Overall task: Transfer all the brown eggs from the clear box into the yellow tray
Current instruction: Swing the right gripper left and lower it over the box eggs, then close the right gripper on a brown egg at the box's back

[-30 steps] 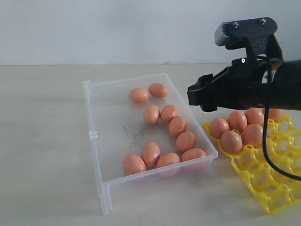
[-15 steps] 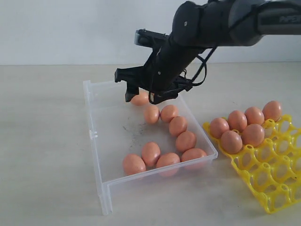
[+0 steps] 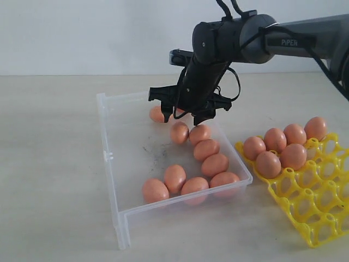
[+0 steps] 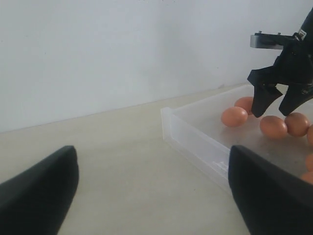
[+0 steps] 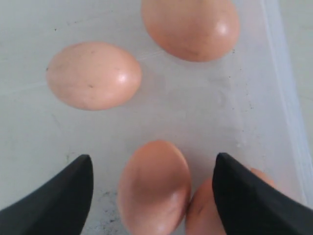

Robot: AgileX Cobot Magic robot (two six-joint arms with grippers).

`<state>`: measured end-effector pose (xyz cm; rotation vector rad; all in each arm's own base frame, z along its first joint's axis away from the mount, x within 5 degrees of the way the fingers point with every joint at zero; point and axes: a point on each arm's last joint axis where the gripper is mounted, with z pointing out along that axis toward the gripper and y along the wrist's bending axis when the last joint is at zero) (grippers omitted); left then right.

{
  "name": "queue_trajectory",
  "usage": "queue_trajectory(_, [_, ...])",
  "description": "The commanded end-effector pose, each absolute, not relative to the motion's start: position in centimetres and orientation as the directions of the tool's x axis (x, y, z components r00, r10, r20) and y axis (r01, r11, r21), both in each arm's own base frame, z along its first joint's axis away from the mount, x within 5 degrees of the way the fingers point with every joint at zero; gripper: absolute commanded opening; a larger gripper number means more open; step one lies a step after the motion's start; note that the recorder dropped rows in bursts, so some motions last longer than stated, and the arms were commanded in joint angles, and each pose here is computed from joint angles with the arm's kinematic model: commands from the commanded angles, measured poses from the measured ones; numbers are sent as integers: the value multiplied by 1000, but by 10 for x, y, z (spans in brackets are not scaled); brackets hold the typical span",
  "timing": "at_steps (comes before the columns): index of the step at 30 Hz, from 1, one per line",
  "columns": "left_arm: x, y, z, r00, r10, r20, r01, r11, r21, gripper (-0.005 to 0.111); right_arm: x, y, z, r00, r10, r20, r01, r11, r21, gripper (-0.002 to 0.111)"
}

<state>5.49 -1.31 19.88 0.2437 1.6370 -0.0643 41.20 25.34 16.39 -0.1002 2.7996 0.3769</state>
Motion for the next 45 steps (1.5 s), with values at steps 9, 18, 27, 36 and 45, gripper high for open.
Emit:
queue_trajectory(9, [55,-13,198,-57,104,-993,200,976,91,78,410,249,163,-961,-38,-274,-101,970,219,63])
queue_trajectory(18, [55,-13,198,-57,104,-993,200,976,91,78,407,255,164,-966,-12,-258,-82,962,261,55])
queue_trajectory(27, [55,-13,198,-57,104,-993,200,976,91,78,401,268,131,-976,-59,-208,-105,970,221,55])
queue_trajectory(36, [55,-13,198,-57,104,-993,200,976,91,78,407,271,128,-966,-6,-258,-75,963,259,45])
queue_trajectory(45, [55,-13,198,-57,104,-993,200,976,91,78,413,273,130,-893,-226,-388,-318,929,191,0])
